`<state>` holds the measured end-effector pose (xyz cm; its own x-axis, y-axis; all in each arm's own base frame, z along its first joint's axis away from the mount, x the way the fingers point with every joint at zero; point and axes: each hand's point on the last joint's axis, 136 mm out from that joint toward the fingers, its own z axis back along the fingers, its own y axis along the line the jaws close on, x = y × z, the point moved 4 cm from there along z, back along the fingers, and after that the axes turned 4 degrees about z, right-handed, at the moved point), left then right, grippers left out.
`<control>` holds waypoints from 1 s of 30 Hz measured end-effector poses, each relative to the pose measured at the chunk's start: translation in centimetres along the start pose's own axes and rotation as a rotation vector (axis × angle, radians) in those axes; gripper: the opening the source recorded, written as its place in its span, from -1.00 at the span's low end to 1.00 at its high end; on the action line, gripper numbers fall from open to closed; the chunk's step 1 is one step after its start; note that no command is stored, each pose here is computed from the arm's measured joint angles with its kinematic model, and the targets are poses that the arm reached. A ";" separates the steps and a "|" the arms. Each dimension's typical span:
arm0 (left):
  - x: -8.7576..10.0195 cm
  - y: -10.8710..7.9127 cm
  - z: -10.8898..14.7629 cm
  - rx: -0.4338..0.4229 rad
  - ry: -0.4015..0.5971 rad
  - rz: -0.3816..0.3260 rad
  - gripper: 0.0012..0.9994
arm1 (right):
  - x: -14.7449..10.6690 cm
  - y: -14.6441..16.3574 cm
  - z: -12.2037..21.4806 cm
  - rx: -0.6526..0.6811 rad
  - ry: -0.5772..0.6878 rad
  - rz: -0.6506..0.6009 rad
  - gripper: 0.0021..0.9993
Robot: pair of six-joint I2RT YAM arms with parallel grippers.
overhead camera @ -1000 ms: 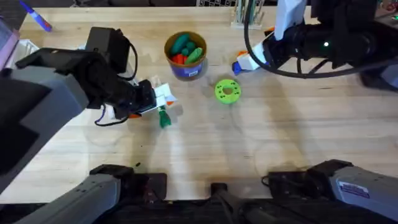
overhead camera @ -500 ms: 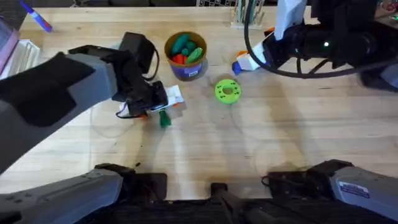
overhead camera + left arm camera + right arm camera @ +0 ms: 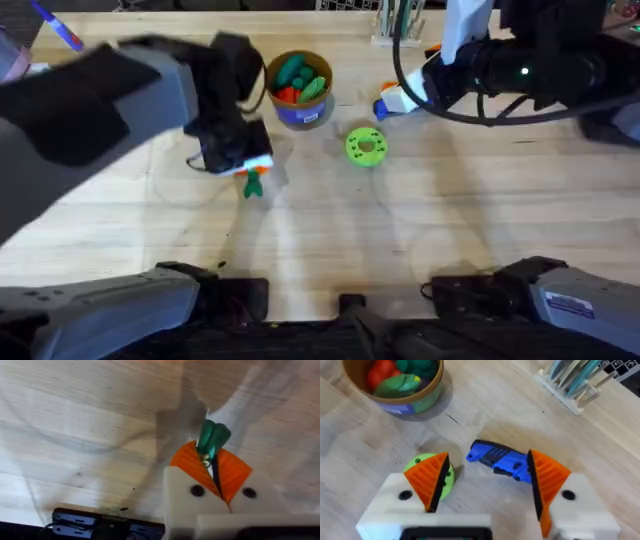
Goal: Pick up the gripper from the table and insert it into the empty holder that is missing its gripper. Then pick up a screw, insert it into the mounting hole, and use the screwdriver to tighten it. Finally, clean up the table by picking up the vegetable and placing it into the bucket.
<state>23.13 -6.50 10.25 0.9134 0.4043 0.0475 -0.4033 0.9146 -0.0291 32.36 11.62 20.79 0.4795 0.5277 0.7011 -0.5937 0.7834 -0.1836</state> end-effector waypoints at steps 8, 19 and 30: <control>8.9 -6.5 10.5 -0.279 -0.412 -0.007 -0.98 | 0.0 0.0 0.0 0.000 0.000 0.000 0.84; 12.0 -9.2 8.3 -0.320 -0.457 -0.007 -0.98 | 0.0 0.0 0.0 0.000 0.000 0.000 0.84; 12.4 -9.7 8.1 -0.335 -0.471 -0.023 0.96 | 0.0 0.0 0.0 0.002 -0.003 0.000 0.84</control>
<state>37.92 -10.26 19.25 0.7675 0.4146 0.4890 -0.2743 0.9018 -0.3340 32.37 11.66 20.81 0.4777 0.5270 0.7029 -0.5950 0.7827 -0.1825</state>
